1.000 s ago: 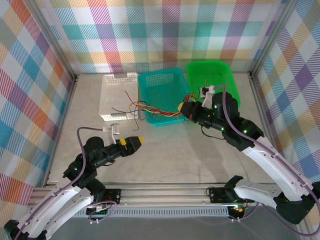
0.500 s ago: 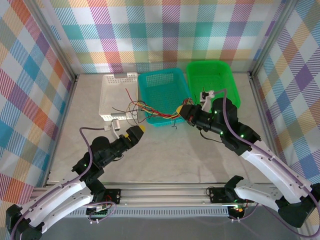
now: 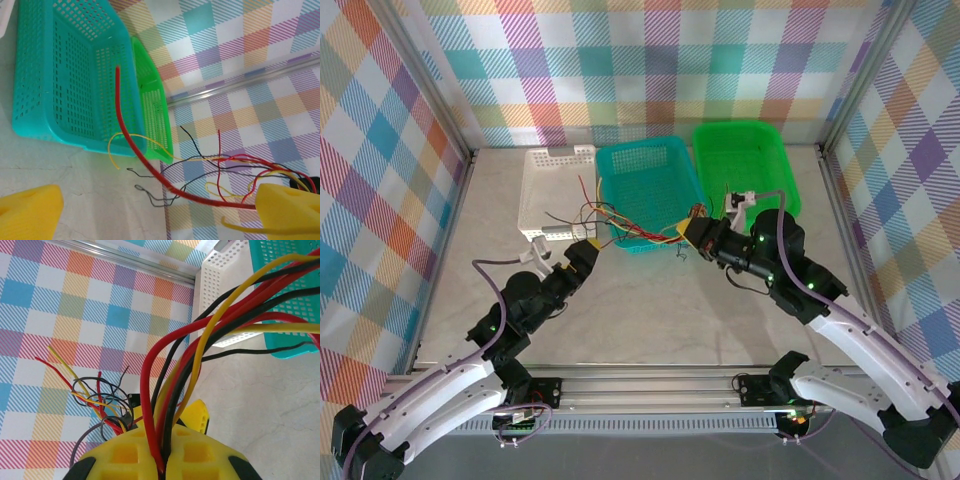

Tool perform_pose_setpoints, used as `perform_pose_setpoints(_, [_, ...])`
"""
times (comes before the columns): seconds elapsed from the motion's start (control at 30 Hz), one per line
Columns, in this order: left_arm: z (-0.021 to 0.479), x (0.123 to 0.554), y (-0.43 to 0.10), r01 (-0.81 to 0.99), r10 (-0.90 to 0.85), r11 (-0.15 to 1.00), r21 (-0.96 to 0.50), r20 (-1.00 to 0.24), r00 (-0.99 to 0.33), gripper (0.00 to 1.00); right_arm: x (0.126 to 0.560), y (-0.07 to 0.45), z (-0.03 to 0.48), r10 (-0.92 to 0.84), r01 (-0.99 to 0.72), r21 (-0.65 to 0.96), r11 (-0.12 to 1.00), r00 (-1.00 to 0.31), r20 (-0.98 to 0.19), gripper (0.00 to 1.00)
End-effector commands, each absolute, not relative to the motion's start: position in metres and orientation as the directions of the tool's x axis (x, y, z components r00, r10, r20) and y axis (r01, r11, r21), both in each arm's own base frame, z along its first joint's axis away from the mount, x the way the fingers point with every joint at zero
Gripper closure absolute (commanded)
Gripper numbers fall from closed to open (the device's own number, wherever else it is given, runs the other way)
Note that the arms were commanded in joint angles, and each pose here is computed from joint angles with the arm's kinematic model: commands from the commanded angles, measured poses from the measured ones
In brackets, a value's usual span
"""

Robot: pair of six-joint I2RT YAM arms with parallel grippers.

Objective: Untangle the cables

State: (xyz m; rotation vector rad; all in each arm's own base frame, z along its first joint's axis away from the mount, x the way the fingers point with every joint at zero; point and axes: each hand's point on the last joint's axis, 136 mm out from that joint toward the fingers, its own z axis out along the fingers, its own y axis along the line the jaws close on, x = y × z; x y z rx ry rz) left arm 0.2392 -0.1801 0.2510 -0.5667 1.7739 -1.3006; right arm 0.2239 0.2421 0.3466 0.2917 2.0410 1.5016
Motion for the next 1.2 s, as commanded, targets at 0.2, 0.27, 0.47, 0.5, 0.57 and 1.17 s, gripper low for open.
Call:
perform_pose_setpoints(0.2, [0.287, 0.236, -0.17, 0.175, -0.773, 0.371, -0.912, -0.408, -0.486, 0.22, 0.22, 0.237, 0.339, 0.491, -0.181, 0.918, 0.352, -0.8, -0.346, 1.0])
perform_pose_setpoints(0.27, [0.288, 0.236, -0.171, 0.176, -0.773, 0.37, -0.912, -0.407, -0.486, 0.27, 0.219, 0.239, 0.333, 0.481, -0.175, 0.919, 0.353, -0.809, -0.339, 1.0])
perform_pose_setpoints(0.47, [0.295, 0.237, -0.173, 0.192, -0.766, 0.374, -0.907, -0.419, -0.488, 0.39, 0.219, 0.241, 0.315, 0.466, -0.151, 0.917, 0.368, -0.824, -0.323, 1.0])
perform_pose_setpoints(0.5, [0.295, 0.237, -0.173, 0.194, -0.765, 0.375, -0.907, -0.42, -0.488, 0.42, 0.219, 0.241, 0.313, 0.467, -0.147, 0.917, 0.37, -0.824, -0.321, 1.0])
perform_pose_setpoints(0.57, [0.294, 0.237, -0.173, 0.193, -0.763, 0.378, -0.905, -0.423, -0.489, 0.48, 0.219, 0.241, 0.31, 0.468, -0.144, 0.917, 0.371, -0.824, -0.319, 1.0])
perform_pose_setpoints(1.17, [0.292, 0.232, -0.164, 0.18, -0.764, 0.403, -0.897, -0.438, -0.475, 0.91, 0.219, 0.237, 0.288, 0.472, -0.109, 0.91, 0.401, -0.826, -0.307, 1.0])
